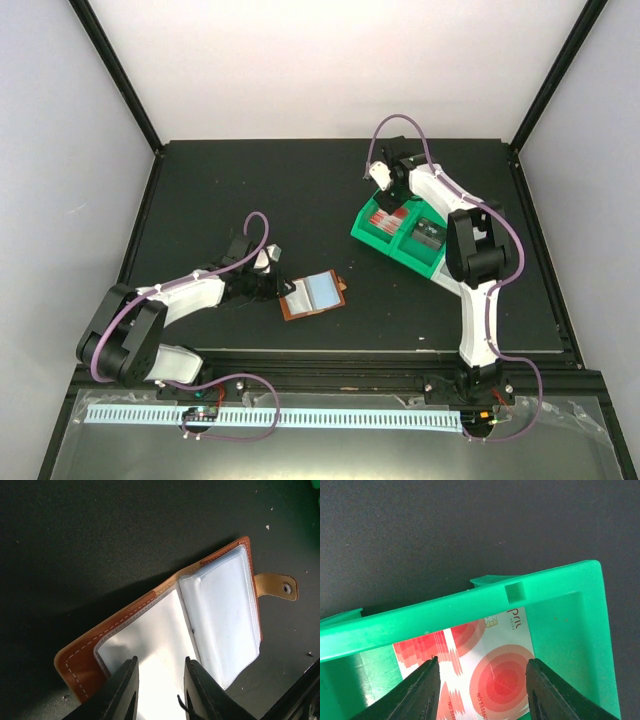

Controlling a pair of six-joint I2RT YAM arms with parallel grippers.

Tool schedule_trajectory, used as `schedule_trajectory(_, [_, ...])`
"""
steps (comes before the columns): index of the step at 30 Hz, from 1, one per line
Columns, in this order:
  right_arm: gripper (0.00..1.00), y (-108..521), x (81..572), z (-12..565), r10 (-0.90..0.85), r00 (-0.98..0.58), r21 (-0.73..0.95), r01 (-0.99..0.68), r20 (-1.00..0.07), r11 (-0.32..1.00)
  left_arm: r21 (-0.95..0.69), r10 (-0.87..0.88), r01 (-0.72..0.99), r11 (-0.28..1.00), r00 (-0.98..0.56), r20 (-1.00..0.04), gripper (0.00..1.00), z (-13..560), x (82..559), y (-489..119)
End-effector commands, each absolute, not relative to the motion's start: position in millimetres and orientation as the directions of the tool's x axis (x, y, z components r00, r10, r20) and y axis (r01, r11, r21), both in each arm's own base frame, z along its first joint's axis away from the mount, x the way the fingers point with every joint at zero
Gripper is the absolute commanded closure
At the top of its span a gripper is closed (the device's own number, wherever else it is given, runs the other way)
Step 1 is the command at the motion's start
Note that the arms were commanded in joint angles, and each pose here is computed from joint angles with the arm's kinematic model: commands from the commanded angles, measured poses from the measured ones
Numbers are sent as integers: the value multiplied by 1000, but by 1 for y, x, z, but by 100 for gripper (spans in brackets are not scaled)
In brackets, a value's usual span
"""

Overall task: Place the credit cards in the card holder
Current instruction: Pick up the credit card from the storage box.

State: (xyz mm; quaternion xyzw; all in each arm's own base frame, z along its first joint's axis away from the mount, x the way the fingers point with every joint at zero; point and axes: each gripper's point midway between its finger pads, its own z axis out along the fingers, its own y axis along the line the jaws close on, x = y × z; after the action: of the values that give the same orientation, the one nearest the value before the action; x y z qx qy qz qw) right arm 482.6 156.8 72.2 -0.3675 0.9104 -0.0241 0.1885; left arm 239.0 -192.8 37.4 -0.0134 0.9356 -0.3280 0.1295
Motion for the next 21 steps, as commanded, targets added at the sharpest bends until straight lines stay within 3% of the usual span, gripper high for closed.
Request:
schedule_trajectory(1, [49,154,488,70,-693,-646,-197,-670,-320,716,-612,-117,51,789,-966,-232,73,38,241,-195])
schedule_trajectory(6, [43,148,496,58,-681,-667,-229,-642,-303,731,-610,-119,50,791,-965,-234,73,38,239,-194])
schedule_trajectory(12, [43,149,496,49,-679,-675,-217,-645,-289,733,-608,-120,49,792,-965,-234,73,38,238,-193])
schedule_trajectory(21, [53,148,495,49,-670,-685,-206,-639,-286,741,-604,-120,50,795,-964,-238,74,38,238,-192])
